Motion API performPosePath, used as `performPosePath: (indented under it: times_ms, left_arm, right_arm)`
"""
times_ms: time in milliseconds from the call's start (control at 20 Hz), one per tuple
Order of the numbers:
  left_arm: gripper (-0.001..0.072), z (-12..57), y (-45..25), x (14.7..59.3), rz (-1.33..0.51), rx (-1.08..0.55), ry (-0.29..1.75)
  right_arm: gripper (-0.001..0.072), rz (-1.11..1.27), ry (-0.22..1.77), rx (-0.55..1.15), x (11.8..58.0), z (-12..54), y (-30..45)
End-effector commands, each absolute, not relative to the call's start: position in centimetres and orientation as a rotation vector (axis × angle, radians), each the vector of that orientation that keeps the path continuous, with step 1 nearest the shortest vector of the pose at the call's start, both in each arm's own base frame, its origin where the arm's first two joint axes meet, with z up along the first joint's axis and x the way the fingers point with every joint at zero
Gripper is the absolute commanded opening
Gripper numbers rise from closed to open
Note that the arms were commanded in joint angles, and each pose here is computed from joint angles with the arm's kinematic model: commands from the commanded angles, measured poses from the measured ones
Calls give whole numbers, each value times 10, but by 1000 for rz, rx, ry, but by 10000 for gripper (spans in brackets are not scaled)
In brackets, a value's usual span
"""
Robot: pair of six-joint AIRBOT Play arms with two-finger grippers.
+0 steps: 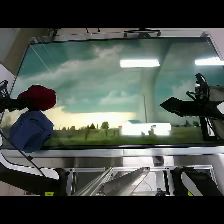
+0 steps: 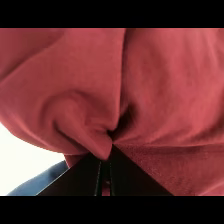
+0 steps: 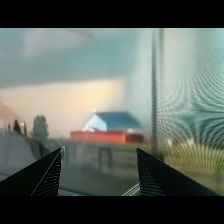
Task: Fold the shirts.
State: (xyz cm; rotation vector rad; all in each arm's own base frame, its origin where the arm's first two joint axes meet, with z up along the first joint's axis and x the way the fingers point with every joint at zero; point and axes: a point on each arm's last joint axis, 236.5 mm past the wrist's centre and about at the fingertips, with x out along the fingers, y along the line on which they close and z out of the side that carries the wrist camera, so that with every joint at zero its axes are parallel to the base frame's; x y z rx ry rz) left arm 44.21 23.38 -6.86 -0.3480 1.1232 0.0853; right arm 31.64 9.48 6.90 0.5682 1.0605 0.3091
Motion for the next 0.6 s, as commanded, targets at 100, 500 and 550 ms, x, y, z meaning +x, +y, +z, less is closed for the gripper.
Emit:
performPosePath:
  times_ms: [100, 500, 550]
  left_arm:
    - [0, 13, 171, 476, -180, -549, 1033]
    - [-1, 176, -112, 442, -1192, -708, 989]
    - [-1, 174, -140, 435, -1222, -670, 1020]
  right_arm:
    - [512, 308, 1063, 568, 317, 68, 95]
    - [512, 289, 997, 543, 330, 72, 85]
    - [512, 291, 1000, 538, 329, 72, 84]
